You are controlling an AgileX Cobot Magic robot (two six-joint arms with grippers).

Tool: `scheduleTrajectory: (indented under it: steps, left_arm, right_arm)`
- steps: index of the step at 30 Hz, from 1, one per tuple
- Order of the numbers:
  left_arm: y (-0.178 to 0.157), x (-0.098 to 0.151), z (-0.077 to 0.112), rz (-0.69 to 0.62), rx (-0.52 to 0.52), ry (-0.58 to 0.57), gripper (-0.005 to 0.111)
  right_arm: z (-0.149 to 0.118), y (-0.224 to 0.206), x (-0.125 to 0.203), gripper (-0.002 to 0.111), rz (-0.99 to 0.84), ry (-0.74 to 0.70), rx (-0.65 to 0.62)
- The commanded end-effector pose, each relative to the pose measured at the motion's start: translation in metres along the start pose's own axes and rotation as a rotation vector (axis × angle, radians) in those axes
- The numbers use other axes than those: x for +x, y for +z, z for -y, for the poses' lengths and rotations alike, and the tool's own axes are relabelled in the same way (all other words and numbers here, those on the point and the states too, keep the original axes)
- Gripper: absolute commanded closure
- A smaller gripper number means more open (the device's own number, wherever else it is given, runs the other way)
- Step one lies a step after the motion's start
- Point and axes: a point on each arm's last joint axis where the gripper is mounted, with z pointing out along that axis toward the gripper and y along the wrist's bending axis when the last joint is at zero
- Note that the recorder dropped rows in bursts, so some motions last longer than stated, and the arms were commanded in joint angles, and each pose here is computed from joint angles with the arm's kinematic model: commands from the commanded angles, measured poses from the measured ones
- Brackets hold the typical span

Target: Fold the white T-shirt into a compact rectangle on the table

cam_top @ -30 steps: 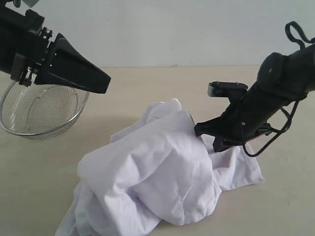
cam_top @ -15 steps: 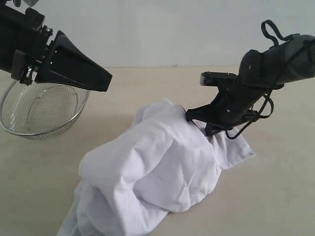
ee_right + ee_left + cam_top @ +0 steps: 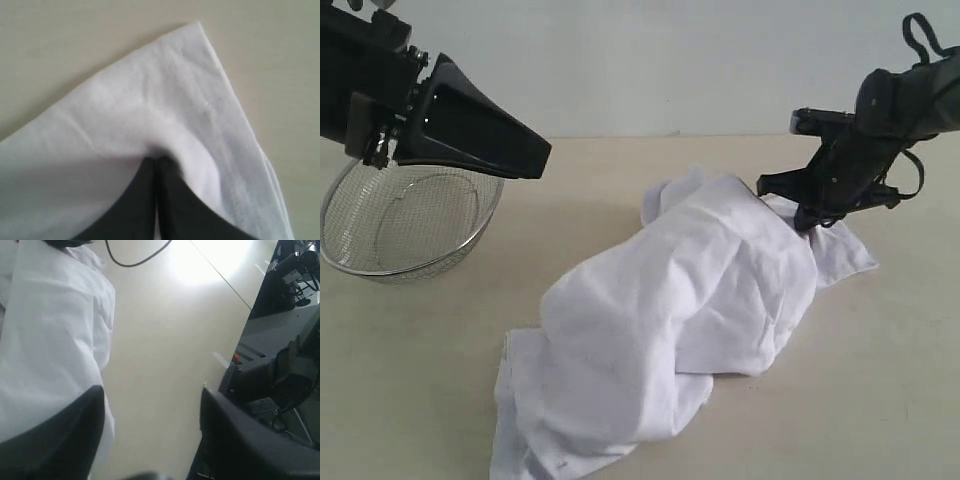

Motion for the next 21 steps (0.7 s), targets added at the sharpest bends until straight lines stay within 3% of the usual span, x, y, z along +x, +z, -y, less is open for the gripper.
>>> scheduleTrajectory:
  steps: [1, 13, 16, 21]
  left_arm:
    - [0.000, -0.003, 0.004, 0.015, 0.010, -0.003, 0.053]
    - [0.000, -0.003, 0.004, 0.015, 0.010, -0.004, 0.053]
    - [0.000, -0.003, 0.003, 0.016, 0.002, -0.003, 0.053]
    - [0.000, -0.003, 0.002, 0.016, -0.010, 0.001, 0.053]
  right_arm:
    - [0.033, 0.023, 0.004, 0.109, -0.087, -0.020, 0.069]
    - [0.059, -0.001, -0.049, 0.109, 0.020, 0.089, 0.090]
    - [0.048, -0.019, -0.059, 0.109, 0.050, 0.143, -0.004]
    - [0.018, -0.059, -0.071, 0.108, 0.132, 0.102, -0.219]
